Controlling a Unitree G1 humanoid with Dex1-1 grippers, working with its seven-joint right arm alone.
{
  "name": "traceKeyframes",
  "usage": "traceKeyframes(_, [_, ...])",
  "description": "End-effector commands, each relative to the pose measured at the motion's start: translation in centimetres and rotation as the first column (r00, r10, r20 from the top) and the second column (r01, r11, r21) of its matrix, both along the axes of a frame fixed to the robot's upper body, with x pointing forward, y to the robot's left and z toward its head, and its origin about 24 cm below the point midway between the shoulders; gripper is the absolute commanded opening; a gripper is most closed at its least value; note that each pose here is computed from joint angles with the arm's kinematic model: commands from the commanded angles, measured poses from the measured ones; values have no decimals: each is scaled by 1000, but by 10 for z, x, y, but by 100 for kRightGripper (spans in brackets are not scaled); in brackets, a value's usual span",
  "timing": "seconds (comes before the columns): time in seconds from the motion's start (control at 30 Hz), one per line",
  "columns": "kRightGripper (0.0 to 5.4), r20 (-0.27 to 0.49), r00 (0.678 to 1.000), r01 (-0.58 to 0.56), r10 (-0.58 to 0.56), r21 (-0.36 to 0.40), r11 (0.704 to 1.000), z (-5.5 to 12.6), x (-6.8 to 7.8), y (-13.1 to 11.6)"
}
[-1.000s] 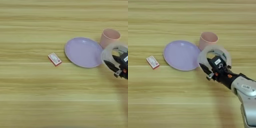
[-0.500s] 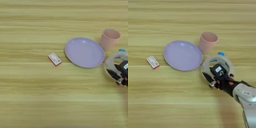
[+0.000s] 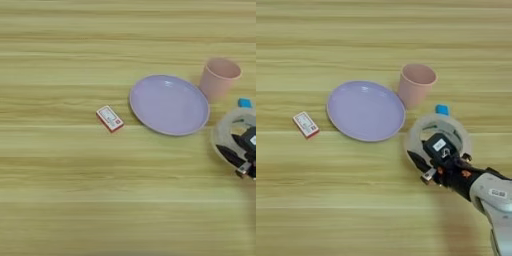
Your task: Move the objects on the table
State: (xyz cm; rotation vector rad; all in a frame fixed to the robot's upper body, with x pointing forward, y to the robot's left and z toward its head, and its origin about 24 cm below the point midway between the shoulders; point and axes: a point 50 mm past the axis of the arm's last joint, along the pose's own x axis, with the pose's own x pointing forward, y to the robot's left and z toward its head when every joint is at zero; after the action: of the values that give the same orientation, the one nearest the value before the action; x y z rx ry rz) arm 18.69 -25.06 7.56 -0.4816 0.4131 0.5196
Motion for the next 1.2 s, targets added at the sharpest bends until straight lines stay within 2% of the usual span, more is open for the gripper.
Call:
traceKeyframes(0.03, [150,101,994,-30,35,-48,998,19,9,2])
traceKeyframes(0.27, [149,65,997,-38,41,-46,998,9,10,3])
traceKeyframes(0.5, [148,60,998,-32,35,-41,999,4,14,4])
traceKeyframes(0.53, [177,59,998,-31,33,-42,999,3,14,3])
traceKeyframes(0.97, [314,74,997,-35,38,-36,999,3,16,3])
traceKeyframes(1.2, [403,143,989,-38,35,18,999,17,18,1])
